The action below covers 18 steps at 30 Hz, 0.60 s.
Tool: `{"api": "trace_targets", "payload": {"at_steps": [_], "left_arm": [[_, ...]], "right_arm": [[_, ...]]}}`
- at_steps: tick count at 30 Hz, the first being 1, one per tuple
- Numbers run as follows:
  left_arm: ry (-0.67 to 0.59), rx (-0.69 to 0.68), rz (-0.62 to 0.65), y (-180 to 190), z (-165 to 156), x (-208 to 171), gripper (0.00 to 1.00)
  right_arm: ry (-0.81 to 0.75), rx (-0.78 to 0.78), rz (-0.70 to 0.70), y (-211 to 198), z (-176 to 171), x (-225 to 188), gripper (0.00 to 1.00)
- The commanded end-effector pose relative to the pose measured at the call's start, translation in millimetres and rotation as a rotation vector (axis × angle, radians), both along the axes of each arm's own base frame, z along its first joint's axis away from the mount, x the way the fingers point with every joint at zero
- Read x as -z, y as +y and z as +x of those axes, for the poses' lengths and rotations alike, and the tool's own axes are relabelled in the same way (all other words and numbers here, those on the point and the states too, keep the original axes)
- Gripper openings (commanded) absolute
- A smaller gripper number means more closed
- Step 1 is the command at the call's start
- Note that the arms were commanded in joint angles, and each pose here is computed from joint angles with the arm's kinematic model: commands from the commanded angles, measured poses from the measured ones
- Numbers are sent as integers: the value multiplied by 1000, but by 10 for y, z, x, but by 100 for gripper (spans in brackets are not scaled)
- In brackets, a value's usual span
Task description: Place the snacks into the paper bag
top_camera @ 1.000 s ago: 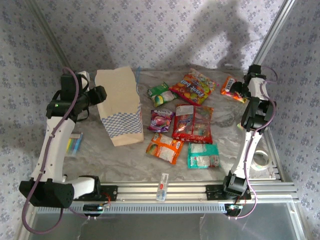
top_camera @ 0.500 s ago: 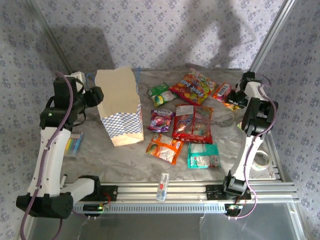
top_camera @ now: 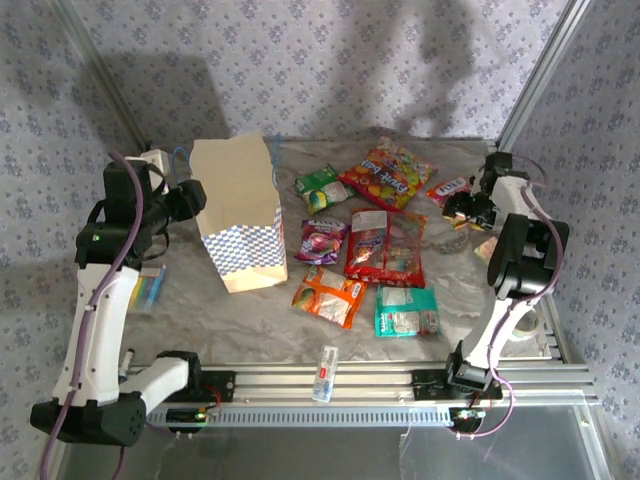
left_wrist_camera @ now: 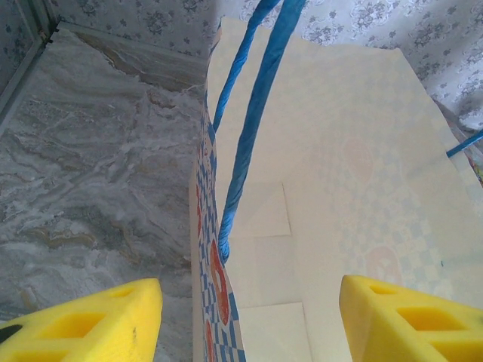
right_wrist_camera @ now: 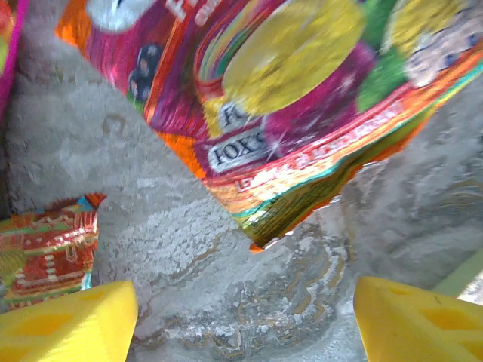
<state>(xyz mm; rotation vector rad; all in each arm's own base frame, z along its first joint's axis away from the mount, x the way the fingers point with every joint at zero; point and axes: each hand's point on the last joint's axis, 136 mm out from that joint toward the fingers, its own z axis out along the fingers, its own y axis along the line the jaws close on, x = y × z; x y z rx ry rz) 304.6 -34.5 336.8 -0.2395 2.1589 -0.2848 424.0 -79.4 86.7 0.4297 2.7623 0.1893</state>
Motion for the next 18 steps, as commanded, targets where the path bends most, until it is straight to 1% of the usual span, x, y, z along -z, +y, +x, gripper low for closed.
{"api": "trace_targets", "payload": {"at_steps": [1, 4, 7, 10, 14, 18], "left_arm": [[-7, 12, -3, -9, -71, -16, 64], [-10, 10, -6, -8, -71, -24, 64], [-9, 9, -5, -8, -54, -28, 64], [-11, 8, -4, -7, -31, -45, 64], [-14, 15, -2, -18, -15, -96, 64], [-8, 11, 7, -4, 8, -101, 64]], "right_arm": [[-45, 62, -43, -257, 29, -150, 82], [-36, 139, -20, -464, 56, -85, 86], [-26, 171, -3, -562, 104, 20, 89], [-40, 159, 16, -551, 195, 86, 90], [-32, 182, 38, -571, 292, 231, 92], [-41, 191, 92, -541, 445, 365, 92]]}}
